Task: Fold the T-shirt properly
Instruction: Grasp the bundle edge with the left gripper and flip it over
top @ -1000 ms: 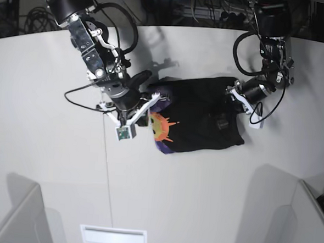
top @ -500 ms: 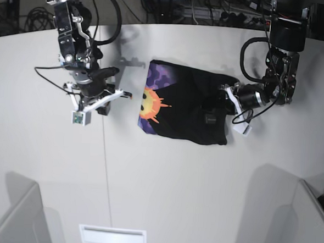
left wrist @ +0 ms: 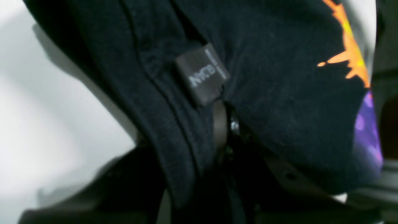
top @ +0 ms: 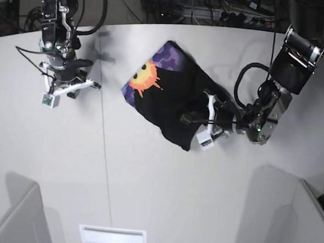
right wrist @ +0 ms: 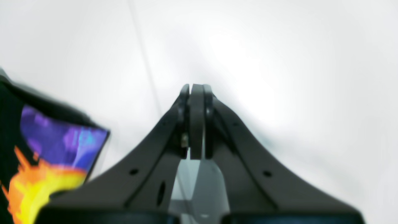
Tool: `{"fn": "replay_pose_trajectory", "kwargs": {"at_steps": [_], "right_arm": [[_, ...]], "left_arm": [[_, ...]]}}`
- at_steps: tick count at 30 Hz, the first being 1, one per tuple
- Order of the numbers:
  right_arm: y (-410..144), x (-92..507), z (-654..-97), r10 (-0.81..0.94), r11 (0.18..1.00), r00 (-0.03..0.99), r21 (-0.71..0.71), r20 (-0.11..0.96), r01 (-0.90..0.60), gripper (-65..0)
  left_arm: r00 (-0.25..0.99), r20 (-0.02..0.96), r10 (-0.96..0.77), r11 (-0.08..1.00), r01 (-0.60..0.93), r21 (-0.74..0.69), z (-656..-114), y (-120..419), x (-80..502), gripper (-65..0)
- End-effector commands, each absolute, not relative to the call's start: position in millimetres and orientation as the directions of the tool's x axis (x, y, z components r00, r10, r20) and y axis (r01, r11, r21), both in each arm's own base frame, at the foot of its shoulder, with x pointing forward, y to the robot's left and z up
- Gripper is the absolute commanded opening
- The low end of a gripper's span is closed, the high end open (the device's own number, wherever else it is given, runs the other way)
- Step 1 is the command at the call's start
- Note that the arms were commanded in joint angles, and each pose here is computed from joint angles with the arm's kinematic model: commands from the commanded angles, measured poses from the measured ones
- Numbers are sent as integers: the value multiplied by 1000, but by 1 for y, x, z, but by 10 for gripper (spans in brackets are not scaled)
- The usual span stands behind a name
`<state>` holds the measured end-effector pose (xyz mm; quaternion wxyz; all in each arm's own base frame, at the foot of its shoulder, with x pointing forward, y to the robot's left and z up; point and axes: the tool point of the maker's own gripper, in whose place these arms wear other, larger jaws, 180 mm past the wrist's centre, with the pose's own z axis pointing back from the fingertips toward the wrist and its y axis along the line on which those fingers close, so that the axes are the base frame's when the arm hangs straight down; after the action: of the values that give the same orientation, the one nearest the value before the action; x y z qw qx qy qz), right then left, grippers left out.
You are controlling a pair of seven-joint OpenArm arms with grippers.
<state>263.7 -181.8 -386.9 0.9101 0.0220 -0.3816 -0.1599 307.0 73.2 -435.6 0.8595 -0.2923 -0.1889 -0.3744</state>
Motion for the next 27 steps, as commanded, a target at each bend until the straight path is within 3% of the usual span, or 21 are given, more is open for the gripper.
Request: {"fn": "replay_pose_trajectory", "kwargs": {"at_steps": [1,9,19,27], "right_arm": [[-190,270,-375,-296,950,622,154,725,273,-650],[-210,254,-381,-406,898,584,186,703,399,-650],[-215,235,-393,-455,869,585,189,672,458,-650],[-214,223,-399,-458,867,603,180,654,464,-650]], "left_arm": [[623,453,-637,556,779,-290,-449,90,304,-650],[344,345,-873,342,937,-70,-444,73,328,-650],[76,308,-948,130,979,158,-447,23,348,-650],[65,316,-946,117,982,148,-452,0,348,-650]]}}
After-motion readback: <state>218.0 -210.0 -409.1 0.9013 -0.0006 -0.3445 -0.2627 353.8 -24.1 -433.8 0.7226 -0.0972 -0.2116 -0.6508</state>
